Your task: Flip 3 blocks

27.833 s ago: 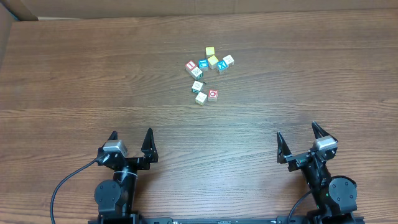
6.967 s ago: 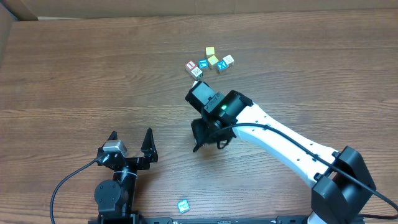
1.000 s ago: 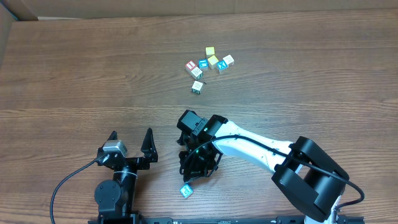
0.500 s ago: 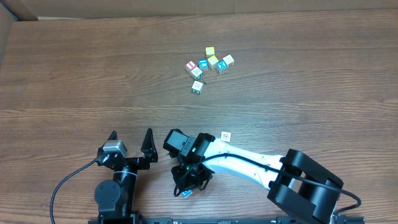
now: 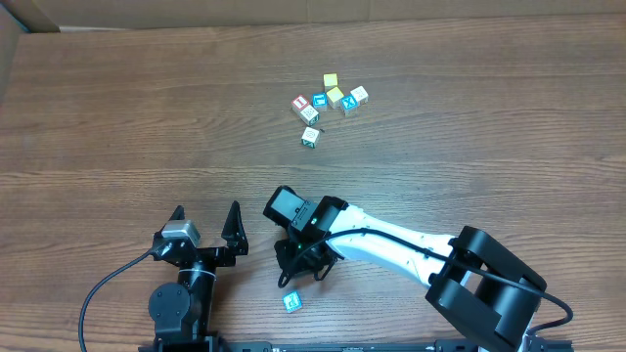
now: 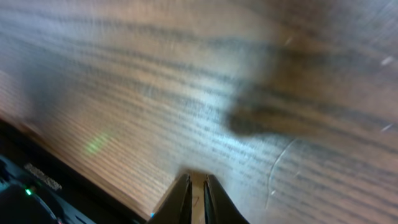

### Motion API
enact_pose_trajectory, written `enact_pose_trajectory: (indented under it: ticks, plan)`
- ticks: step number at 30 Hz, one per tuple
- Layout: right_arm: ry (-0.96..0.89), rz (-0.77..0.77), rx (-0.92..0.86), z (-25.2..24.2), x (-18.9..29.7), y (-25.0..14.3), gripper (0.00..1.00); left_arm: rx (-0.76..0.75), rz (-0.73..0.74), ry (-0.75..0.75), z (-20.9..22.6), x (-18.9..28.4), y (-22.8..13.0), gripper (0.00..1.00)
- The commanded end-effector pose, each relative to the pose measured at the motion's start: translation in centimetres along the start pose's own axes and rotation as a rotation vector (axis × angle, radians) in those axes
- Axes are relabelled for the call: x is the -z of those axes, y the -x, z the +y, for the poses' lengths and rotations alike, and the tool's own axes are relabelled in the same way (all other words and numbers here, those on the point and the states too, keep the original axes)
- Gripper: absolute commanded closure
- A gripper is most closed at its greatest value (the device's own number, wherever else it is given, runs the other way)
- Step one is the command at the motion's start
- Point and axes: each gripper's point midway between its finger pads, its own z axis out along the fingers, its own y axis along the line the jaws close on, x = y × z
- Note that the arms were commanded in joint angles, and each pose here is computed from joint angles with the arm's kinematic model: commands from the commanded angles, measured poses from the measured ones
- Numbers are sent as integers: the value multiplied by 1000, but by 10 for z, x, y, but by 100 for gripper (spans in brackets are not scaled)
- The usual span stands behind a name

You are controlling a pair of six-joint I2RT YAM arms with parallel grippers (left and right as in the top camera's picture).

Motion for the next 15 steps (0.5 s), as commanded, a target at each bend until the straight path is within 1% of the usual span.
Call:
enact_pose_trajectory:
  ticks: [1,2,4,8,10,12,15]
  plan:
    - [8,-32,12,4,6,3,93,-20,-2,-4,-1,0,-1,0]
    - [12,-36,12,5,7,4,96,-20,-2,-4,-1,0,-1,0]
    - [44,-33,13,10,12,7,96,-20,-2,-4,-1,0,-1,0]
    - [268,28,119,46,40,5,96,-20,-2,-4,-1,0,-1,0]
    - [357,20,164,59,63,6,96,-20,-2,-4,-1,0,-1,0]
    - [355,-65,181,61,88,15,96,-20,-2,-4,-1,0,-1,0]
    - [237,-245,188,48,119,31,96,-20,-2,-4,-1,0,-1,0]
